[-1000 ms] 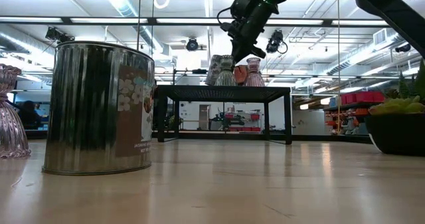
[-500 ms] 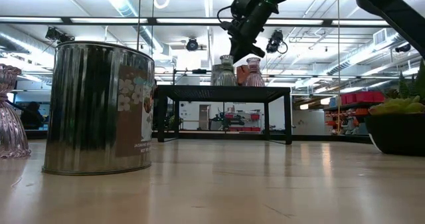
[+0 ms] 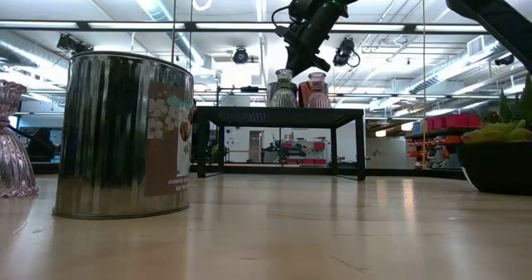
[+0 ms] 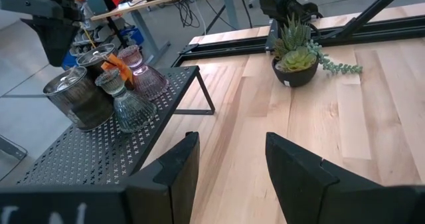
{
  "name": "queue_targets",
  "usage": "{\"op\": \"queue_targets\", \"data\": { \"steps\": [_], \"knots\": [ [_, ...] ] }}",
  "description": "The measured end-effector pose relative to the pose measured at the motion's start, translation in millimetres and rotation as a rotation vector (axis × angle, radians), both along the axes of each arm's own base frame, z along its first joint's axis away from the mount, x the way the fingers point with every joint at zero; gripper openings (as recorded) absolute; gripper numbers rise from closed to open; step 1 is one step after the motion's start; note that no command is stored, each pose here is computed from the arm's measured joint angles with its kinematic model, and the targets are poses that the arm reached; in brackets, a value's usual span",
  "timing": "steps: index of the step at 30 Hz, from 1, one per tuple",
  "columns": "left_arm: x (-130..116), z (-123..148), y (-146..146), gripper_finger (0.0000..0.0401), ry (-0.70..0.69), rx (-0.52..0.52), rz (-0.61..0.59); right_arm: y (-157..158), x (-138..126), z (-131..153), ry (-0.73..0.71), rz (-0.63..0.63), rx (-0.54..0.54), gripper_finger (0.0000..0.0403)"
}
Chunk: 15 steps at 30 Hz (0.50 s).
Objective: Pick & Place candle stick holders
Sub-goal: Put the pink candle holder on the shelf
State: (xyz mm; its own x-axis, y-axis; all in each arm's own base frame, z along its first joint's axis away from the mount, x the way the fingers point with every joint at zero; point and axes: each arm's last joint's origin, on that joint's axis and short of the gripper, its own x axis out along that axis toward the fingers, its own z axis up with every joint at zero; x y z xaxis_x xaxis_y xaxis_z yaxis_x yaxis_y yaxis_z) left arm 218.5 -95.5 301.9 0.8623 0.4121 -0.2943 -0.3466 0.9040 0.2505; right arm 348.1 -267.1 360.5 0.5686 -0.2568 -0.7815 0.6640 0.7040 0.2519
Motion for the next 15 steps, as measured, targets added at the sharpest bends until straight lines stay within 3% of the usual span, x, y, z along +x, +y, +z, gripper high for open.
{"op": "queue_targets", "data": {
  "steps": [7,15],
  "knots": [
    [-0.1,-0.1,-0.1,0.0177,0.000,-0.002,0.000,13.4,-2.1,17.5,-0.068,0.089,-0.010,0.0043],
    [-0.1,-1.0,-0.4,0.0177,-0.009,-0.046,0.002,82.8,-10.2,58.0,-0.058,0.316,-0.083,0.0034]
  ]
}}
